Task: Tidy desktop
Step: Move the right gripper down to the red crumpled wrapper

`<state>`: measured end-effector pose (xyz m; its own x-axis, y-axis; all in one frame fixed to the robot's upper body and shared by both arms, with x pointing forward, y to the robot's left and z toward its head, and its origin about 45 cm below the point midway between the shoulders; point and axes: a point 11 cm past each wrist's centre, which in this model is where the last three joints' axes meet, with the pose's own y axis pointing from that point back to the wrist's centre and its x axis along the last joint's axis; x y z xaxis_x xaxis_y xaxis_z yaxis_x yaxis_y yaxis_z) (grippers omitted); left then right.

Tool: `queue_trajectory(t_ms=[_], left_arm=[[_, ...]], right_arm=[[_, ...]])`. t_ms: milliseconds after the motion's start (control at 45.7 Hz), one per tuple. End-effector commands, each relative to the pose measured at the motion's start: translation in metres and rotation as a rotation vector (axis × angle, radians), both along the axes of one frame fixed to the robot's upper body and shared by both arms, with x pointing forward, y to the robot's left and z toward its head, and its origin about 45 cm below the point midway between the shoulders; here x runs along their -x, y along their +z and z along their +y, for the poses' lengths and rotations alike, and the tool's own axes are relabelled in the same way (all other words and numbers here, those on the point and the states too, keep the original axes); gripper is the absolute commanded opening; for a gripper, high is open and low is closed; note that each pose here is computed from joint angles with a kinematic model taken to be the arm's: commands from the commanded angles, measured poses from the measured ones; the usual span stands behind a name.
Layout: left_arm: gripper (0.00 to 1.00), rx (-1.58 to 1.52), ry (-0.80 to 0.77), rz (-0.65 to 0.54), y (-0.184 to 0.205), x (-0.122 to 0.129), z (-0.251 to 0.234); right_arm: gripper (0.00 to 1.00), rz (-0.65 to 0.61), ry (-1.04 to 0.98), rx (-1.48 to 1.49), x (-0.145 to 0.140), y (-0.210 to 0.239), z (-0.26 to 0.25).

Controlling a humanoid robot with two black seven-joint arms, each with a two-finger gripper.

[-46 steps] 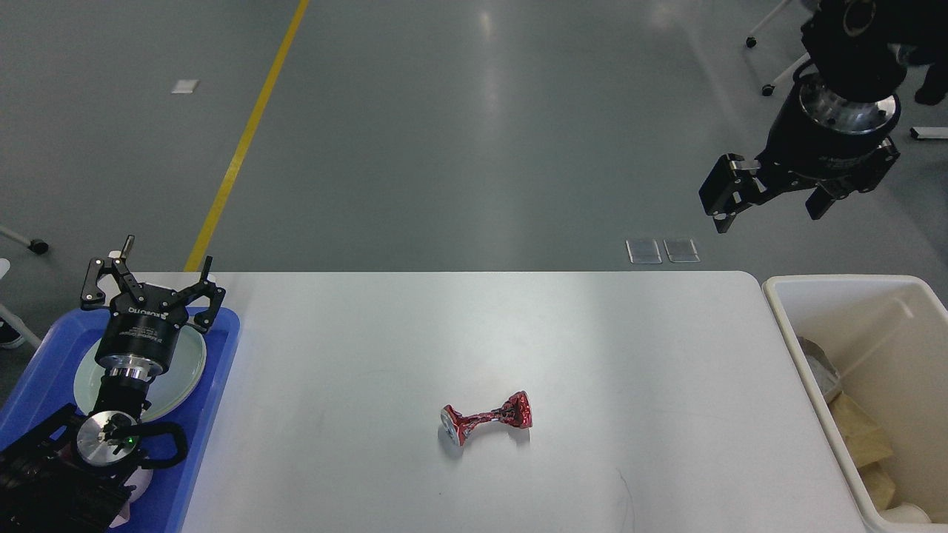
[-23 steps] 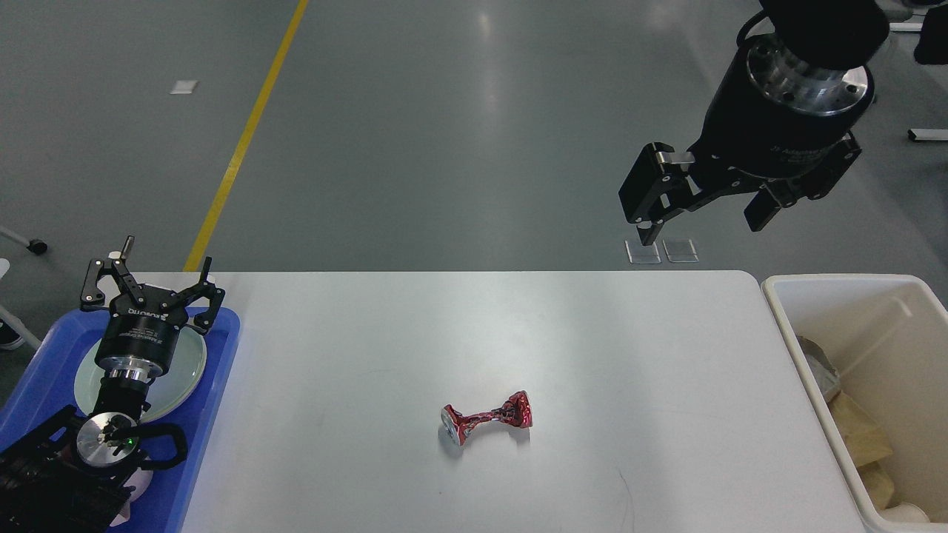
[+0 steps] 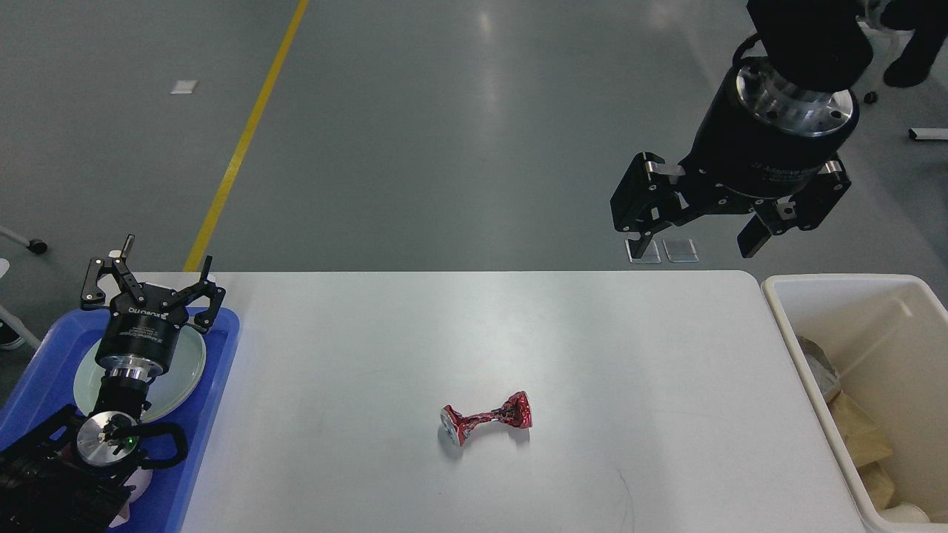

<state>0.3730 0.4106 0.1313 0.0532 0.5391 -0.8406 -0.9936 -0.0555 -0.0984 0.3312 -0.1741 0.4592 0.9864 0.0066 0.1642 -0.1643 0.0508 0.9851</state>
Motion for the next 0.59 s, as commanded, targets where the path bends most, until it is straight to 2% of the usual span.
queue_trajectory(t_ms=[0,197,416,481,569], left_arm=[[0.98,0.000,0.000,0.000,0.000,0.000,0.000],[0.98,0.000,0.000,0.000,0.000,0.000,0.000],[0.98,0.000,0.000,0.000,0.000,0.000,0.000],[0.98,0.000,0.000,0.000,0.000,0.000,0.000],[0.98,0.000,0.000,0.000,0.000,0.000,0.000]], right_arm=[[1.00,0.023,0.000,-0.011,0.000,-0.008,0.002],[1.00,0.059,-0.021,-0.085,-0.002,-0.023,0.011],[1.00,0.114,-0.313,-0.429,-0.011,-0.059,0.035],[0.96,0.136,-0.425,-0.498,-0.015,-0.079,0.036],[0.85,0.169,-0.518,-0.528,-0.016,-0.112,0.040]])
